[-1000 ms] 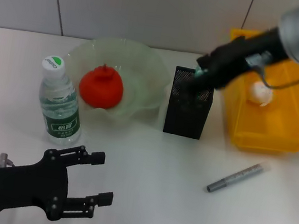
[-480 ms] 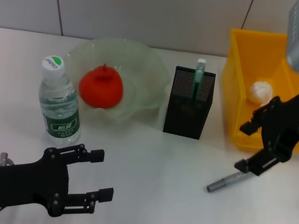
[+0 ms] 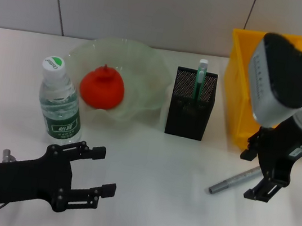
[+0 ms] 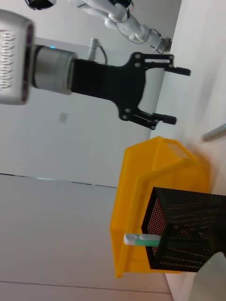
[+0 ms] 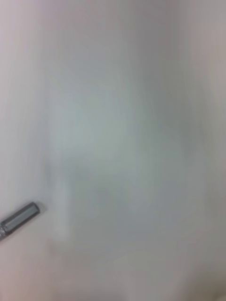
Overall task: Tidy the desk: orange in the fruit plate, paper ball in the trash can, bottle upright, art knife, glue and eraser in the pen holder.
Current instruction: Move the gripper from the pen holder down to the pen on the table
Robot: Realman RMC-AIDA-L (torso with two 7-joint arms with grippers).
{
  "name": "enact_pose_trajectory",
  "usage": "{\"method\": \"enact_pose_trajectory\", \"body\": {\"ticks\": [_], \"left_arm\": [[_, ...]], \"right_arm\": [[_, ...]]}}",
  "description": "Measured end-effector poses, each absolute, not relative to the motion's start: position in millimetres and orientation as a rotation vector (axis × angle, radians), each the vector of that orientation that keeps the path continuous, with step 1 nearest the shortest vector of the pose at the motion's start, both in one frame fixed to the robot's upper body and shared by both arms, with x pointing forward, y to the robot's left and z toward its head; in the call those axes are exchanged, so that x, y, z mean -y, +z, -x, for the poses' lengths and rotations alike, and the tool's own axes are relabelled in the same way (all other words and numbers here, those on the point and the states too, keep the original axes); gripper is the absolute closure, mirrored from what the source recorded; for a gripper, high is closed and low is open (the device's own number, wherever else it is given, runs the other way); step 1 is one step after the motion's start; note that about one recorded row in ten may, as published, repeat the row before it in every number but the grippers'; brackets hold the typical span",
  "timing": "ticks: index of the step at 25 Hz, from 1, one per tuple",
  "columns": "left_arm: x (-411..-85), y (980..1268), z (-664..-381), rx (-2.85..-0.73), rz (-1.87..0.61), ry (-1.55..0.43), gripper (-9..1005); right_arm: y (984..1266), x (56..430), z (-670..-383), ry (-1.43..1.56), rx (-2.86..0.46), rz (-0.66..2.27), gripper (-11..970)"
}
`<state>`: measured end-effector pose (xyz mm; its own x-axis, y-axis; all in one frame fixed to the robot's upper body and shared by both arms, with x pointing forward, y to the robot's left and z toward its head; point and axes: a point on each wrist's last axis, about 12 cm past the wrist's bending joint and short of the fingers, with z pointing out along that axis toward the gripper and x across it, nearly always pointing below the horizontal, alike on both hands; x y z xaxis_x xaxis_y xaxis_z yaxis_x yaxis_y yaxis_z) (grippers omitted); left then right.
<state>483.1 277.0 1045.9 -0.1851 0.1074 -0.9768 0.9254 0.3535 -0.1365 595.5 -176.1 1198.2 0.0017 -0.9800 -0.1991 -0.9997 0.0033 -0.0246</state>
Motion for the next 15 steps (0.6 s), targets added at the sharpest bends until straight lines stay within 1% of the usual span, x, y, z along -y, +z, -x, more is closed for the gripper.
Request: {"method": "enact_pose_trajectory", "body": {"ticks": [1, 11, 15], "left_arm": [[-277.1, 1046.6, -483.6, -1.584, -0.949, -0.99, 197], [-278.8, 1045.6, -483.4, -1.59, -0.945, -0.975, 197], [-278.8, 1045.8, -484.6, -1.592, -0.945, -0.968, 197]], "right_arm": [[1192.9, 173.7, -597.1, 0.182, -2.093, 2.135, 156], [1171.8, 172.4, -606.1, 0.159, -2.076, 2.194, 157], [1167.8, 172.4, -607.5, 0.137, -2.061, 2.215, 158]]}}
